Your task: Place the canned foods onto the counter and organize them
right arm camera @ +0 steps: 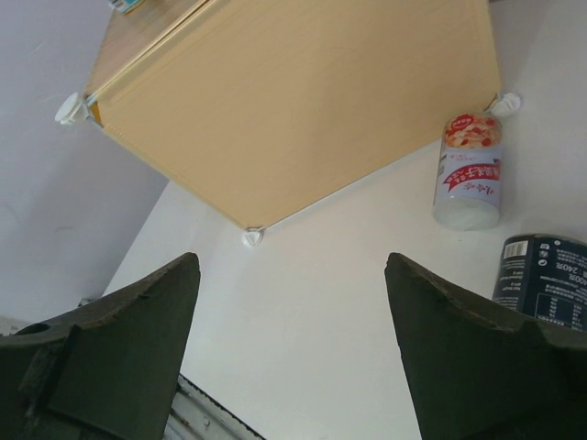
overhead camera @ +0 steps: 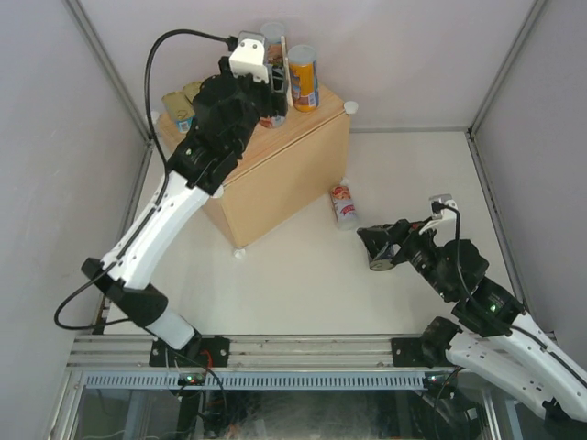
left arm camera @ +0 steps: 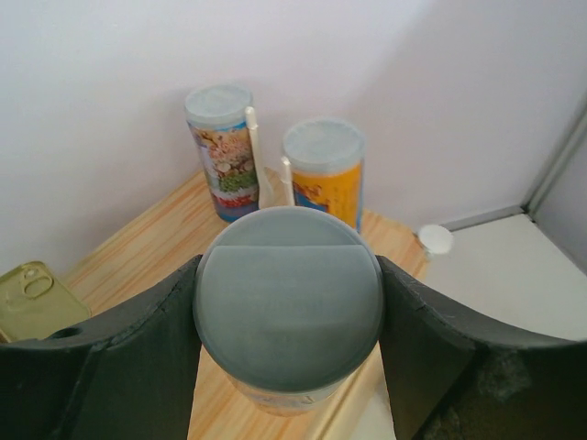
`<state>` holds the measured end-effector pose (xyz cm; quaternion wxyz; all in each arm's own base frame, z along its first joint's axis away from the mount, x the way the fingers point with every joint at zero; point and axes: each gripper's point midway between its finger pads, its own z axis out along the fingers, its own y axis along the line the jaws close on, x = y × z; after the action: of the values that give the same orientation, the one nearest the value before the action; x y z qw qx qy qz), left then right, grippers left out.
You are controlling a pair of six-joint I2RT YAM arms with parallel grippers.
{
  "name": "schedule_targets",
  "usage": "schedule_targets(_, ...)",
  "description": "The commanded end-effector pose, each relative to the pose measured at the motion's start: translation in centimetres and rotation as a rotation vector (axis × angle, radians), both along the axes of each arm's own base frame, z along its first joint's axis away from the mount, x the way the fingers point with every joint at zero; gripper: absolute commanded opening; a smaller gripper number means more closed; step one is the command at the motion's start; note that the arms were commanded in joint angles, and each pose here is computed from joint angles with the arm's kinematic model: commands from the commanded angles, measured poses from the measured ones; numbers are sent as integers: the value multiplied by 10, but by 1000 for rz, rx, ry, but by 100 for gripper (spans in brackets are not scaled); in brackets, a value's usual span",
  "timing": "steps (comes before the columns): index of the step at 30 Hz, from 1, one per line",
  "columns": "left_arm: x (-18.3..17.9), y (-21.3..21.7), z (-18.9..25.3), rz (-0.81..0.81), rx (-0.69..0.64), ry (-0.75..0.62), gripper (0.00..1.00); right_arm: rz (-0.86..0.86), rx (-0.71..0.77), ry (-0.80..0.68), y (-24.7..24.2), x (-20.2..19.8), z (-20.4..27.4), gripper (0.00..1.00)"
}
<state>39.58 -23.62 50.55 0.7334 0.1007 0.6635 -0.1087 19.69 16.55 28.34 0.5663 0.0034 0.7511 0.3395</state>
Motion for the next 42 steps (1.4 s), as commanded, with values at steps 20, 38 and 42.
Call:
schedule_targets(20, 129, 76, 46, 192, -190, -114, 0, 127, -20, -82, 27, -13, 9, 81)
schedule_targets(38, 149, 93, 32, 253, -157, -107, 0, 172, -20, -66, 37, -17, -4, 81)
schedule_targets(42, 152, 98, 30, 263, -156, -106, 0, 181, -20, -63, 39, -17, -4, 81)
